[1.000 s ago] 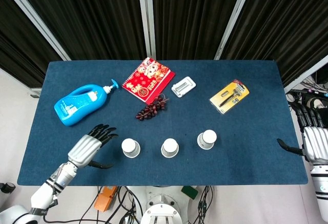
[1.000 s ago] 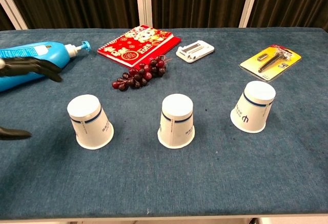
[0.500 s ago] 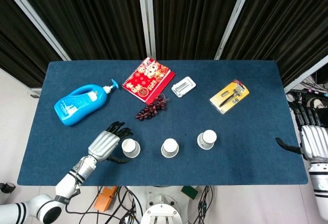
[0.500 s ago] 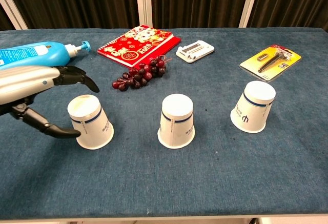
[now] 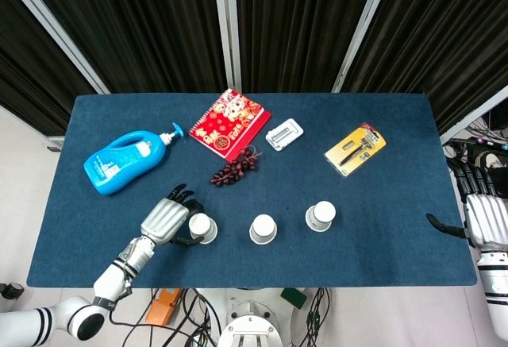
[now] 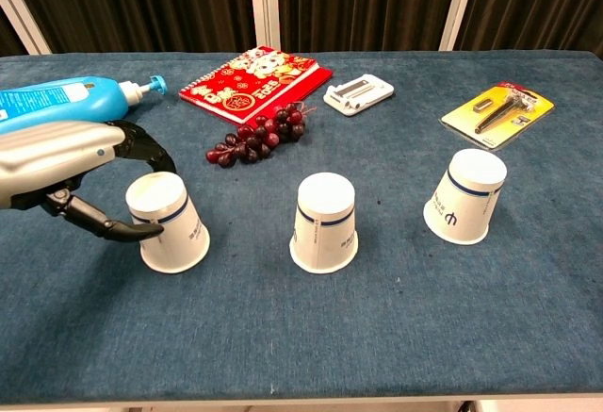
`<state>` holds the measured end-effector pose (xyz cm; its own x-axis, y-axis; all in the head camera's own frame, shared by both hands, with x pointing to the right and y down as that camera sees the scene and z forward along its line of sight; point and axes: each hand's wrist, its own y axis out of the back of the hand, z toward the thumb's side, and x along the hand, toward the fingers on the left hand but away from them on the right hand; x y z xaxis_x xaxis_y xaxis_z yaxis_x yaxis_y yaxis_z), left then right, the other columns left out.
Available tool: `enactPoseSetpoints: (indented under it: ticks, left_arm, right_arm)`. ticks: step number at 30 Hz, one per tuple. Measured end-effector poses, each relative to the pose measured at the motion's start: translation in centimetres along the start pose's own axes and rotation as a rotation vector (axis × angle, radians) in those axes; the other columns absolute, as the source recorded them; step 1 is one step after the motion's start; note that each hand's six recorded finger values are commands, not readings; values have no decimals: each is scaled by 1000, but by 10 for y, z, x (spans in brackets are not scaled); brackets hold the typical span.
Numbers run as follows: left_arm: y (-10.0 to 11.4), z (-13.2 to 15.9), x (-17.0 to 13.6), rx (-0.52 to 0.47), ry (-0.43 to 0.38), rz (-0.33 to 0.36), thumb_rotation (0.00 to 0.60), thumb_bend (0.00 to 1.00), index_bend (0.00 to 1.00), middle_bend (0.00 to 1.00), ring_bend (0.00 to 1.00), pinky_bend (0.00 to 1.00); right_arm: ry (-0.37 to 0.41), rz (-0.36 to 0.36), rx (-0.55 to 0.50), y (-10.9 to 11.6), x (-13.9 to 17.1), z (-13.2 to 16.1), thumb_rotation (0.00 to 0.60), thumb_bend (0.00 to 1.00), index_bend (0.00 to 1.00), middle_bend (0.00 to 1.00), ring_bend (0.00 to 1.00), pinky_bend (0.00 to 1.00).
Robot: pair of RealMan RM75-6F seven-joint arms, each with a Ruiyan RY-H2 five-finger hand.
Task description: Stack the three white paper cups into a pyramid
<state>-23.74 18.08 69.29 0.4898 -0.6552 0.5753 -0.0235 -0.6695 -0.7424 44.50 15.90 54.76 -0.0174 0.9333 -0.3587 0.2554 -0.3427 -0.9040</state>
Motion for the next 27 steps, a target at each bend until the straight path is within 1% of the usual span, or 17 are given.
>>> enactPoseSetpoints:
  ticks: [5,10,14,21,24,27]
  left_arm:
    - [1,5,6,-28,-15,21,400,242,444,435,239,4]
    - [6,15,12,-16,-42,45,401,242,446,442,245,4]
    - [11,30,21,-10,-75,64,401,240,446,442,245,4]
    - [9,56,37,31,-128,54,401,236,442,442,245,4]
    - [5,69,47,43,-151,42,402,236,422,441,244,4]
    - [3,75,55,67,-153,42,397,235,385,429,233,4]
  right_arm:
    - [-3,-1,0,0,1,-1,600,302,0,87,0,0]
    - [-7,-4,-1,2,2,-1,600,301,0,87,0,0]
    - [-8,-2,3,2,3,-1,600,301,0,87,0,0]
    - [-20,-2,4,3,5,-3,600,301,1,87,0,0]
    - [-24,-4,4,3,6,-4,600,301,0,87,0,0]
    - [-28,-1,4,2,7,-6,600,301,0,87,0,0]
